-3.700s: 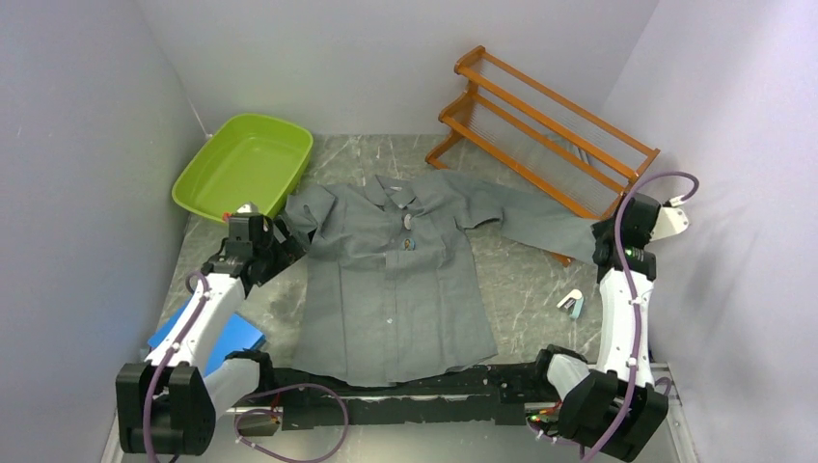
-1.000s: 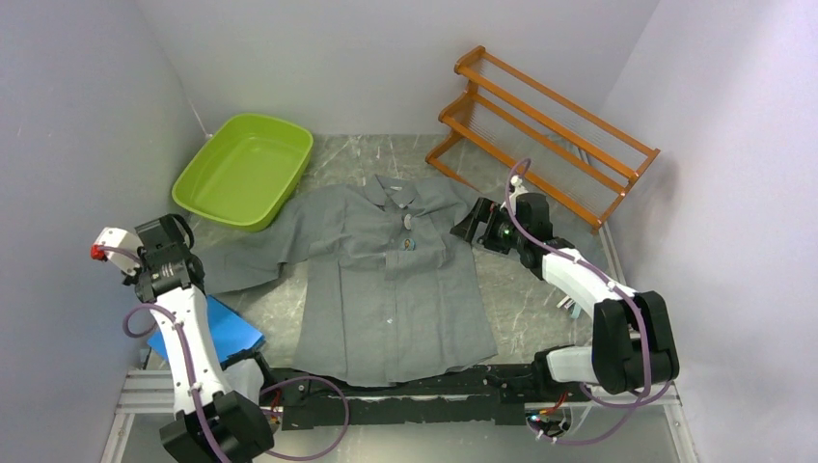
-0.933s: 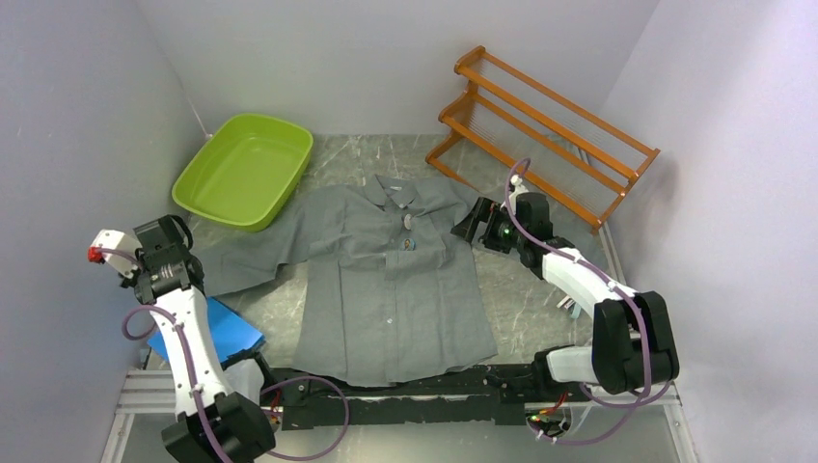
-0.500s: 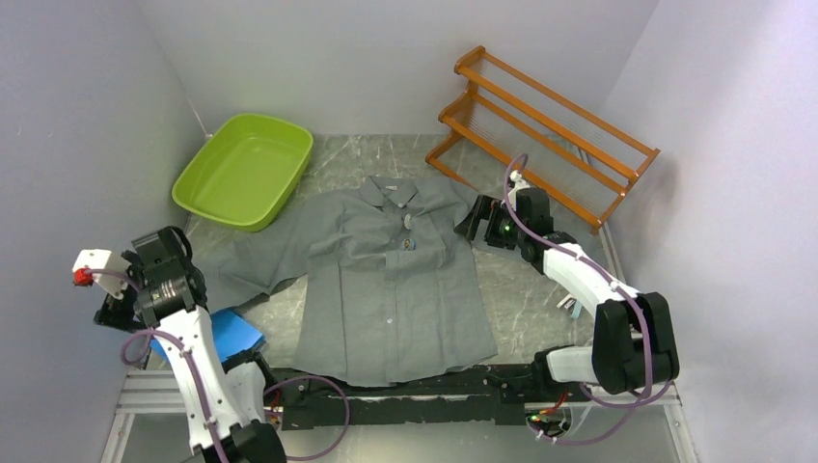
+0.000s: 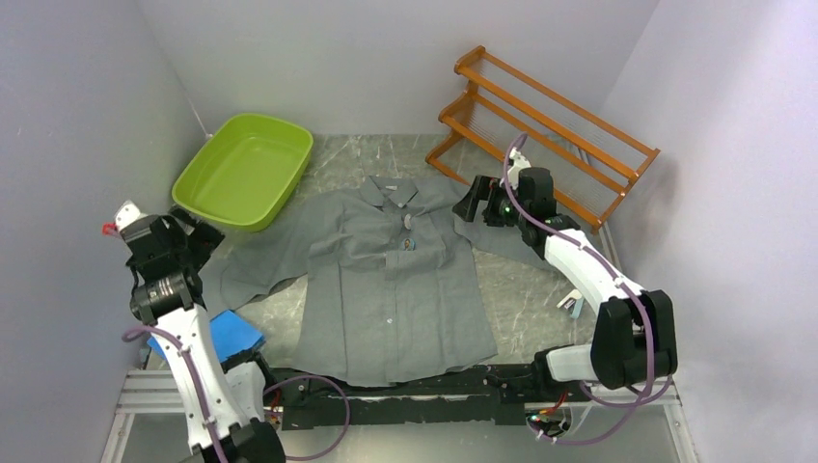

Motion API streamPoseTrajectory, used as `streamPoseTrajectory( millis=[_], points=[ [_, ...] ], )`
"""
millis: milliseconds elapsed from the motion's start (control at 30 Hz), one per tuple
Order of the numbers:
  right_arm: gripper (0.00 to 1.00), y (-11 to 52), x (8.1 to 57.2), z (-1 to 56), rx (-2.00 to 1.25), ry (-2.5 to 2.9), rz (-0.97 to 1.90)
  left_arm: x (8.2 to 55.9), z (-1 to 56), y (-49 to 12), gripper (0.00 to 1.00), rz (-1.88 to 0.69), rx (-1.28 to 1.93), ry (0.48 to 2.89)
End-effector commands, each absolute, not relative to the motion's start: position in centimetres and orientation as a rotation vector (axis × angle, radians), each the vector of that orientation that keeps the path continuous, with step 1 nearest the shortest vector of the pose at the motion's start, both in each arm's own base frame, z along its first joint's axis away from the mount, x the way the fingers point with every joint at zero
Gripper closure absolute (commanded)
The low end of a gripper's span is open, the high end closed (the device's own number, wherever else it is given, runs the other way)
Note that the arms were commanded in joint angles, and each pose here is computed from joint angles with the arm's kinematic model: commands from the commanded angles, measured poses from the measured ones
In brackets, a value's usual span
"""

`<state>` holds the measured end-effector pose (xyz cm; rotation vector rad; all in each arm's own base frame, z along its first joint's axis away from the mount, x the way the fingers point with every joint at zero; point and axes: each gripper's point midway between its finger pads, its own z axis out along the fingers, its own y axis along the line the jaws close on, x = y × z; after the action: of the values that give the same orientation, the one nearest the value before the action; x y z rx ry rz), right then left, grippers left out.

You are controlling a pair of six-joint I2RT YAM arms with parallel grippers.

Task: Pin the brooch onto the clothing
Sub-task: Flatten out the clothes at the center of the board.

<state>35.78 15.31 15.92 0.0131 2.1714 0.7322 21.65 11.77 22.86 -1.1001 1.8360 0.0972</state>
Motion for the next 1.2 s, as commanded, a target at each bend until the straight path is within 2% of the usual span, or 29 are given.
streamPoseTrajectory(
  millis=[0,100,233,433,567,633,667,733,833,1000,1167],
  points=[
    [0.00,16.5,36.8,17.8,-0.072,2.123,0.766,27.9,26.6,4.8,0.05,-0.478,-0.762,1.813],
    [0.00,17.2,36.3,16.9,-0.068,2.144,0.815,30.3,26.3,2.7,0.05,-0.630,-0.705,1.814],
    [0.00,18.3,34.9,15.2,-0.081,2.188,0.913,33.6,25.3,-1.2,0.06,-0.616,-0.578,1.932],
    [0.00,19.0,31.6,12.7,-0.109,2.252,1.006,38.9,23.7,-10.5,0.06,-0.697,-0.285,2.127],
    [0.00,19.2,29.1,11.1,-0.114,2.295,1.047,41.6,19.8,-17.3,0.14,-0.693,-0.098,2.305],
    [0.00,19.4,27.9,10.6,-0.116,2.294,1.080,42.9,18.1,-20.1,0.31,-0.668,-0.025,2.357],
    [0.00,19.4,27.2,10.3,-0.121,2.287,1.096,43.6,17.0,-21.3,0.35,-0.641,0.004,2.383],
    [0.00,19.6,26.0,9.8,-0.143,2.282,1.121,45.0,14.9,-23.3,0.33,-0.552,0.061,2.431],
    [0.00,19.2,24.7,8.2,-0.156,2.313,1.099,46.6,11.7,-24.9,0.34,-0.362,0.131,2.510],
    [0.00,18.7,23.4,6.8,-0.162,2.340,1.064,48.7,8.2,-25.8,0.36,-0.200,0.147,2.523],
    [0.00,18.6,22.3,5.9,-0.157,2.355,1.070,49.7,6.2,-26.1,0.42,-0.201,0.146,2.485]
  ],
)
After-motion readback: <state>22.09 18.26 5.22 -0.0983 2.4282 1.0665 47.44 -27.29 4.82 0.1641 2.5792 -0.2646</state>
